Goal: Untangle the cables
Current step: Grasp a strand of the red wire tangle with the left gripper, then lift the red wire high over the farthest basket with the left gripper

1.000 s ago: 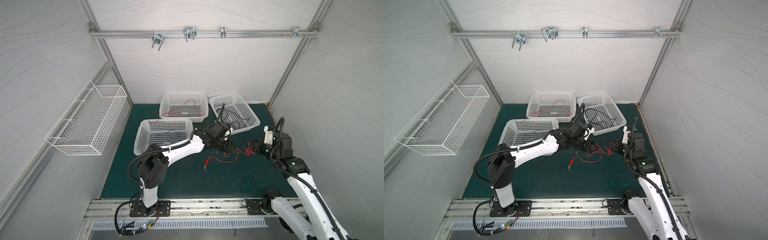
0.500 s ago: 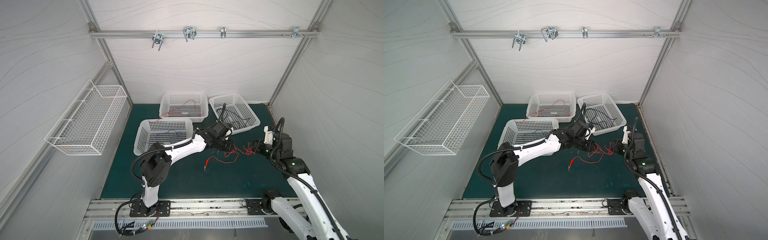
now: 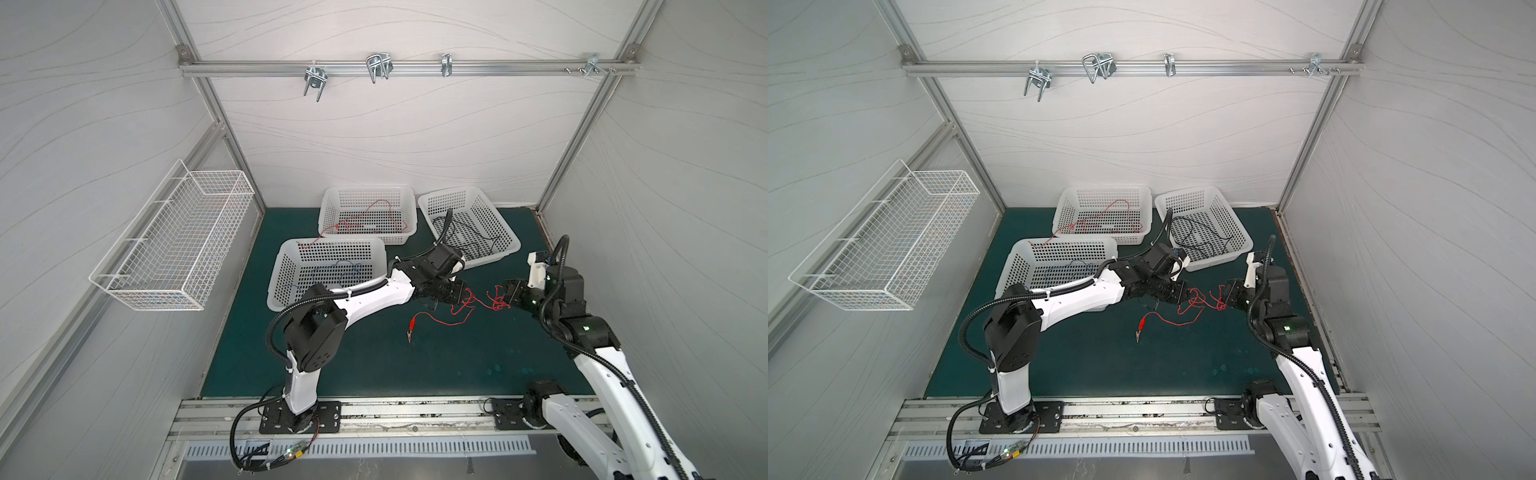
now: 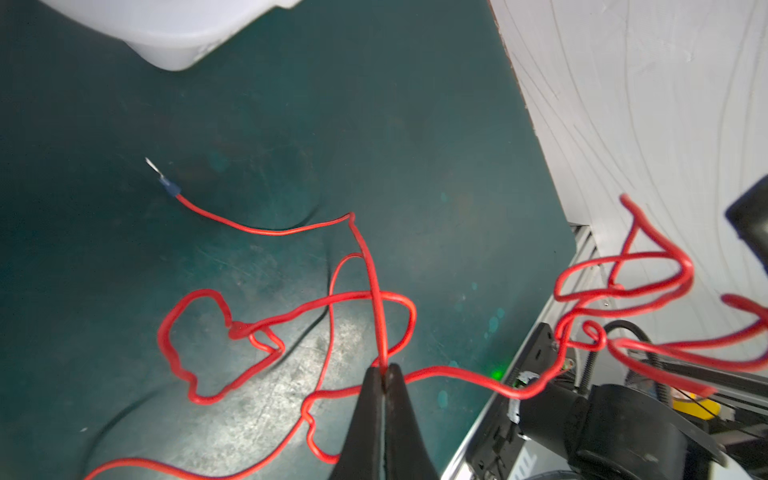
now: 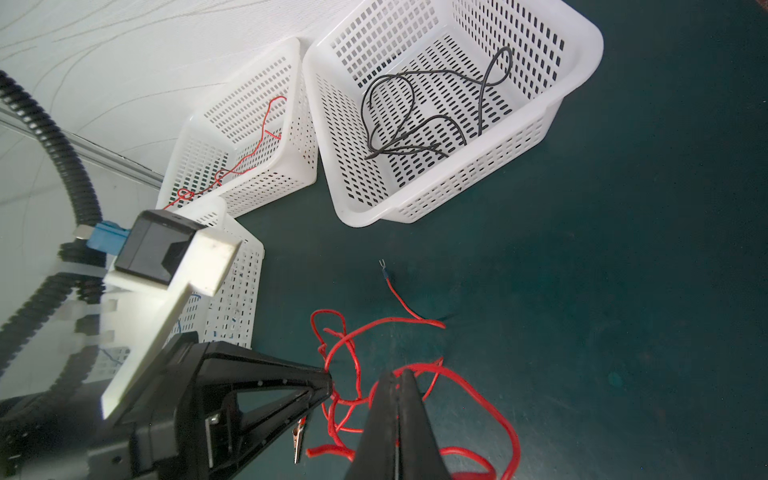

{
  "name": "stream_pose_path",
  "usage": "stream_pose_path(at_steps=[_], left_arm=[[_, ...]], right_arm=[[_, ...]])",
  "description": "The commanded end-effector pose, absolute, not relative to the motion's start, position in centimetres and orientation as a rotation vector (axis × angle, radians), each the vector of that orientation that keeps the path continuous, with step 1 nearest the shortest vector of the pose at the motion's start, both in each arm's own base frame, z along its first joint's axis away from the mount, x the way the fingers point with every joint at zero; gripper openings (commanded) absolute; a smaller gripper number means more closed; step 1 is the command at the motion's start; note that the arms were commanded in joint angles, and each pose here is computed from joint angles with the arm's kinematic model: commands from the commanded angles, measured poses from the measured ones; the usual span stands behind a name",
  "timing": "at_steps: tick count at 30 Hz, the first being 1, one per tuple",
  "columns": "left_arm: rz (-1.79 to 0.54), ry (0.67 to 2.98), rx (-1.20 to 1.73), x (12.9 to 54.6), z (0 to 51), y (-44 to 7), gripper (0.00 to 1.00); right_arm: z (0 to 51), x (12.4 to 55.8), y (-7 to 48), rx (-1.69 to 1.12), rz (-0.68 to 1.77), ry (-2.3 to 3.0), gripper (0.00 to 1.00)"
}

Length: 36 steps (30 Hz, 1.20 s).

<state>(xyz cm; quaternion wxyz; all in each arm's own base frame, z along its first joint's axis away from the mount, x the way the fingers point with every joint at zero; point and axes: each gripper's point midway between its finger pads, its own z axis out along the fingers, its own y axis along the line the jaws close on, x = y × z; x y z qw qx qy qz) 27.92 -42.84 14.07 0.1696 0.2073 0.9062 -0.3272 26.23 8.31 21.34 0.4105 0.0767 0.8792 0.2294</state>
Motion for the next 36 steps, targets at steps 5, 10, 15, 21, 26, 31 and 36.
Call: stream_pose_path(at_steps=[5, 10, 15, 21, 26, 31, 36], left_arm=[[-0.817, 2.386, 0.637, 29.1, 20.1, -41.3, 0.0], [-0.787, 2.286, 0.649, 29.0, 23.7, -39.8, 0.0], [-0.765, 2.195, 0.65, 28.7, 27.1, -38.2, 0.0], [-0.672, 2.102, 0.617, 28.8, 30.3, -35.6, 0.0], [-0.52, 2.046, 0.558, 30.0, 32.3, -32.8, 0.0], [-0.49, 2.035, 0.449, 32.5, 34.5, -30.3, 0.0], [-0.511, 2.005, 0.359, 35.4, 36.6, -28.4, 0.0]], right_arm=[[17.5, 26.5, 7.5, 0.203, 0.47, 2.328, 0.0], [15.0, 26.7, 7.3, 0.221, 0.437, 2.391, 0.0], [13.4, 27.2, 7.2, 0.239, 0.416, 2.427, 0.0], [11.6, 27.5, 7.1, 0.246, 0.391, 2.478, 0.0], [11.1, 27.8, 7.6, 0.241, 0.415, 2.491, 0.0], [11.4, 28.2, 8.0, 0.232, 0.44, 2.485, 0.0], [11.4, 28.4, 8.1, 0.229, 0.447, 2.484, 0.0]])
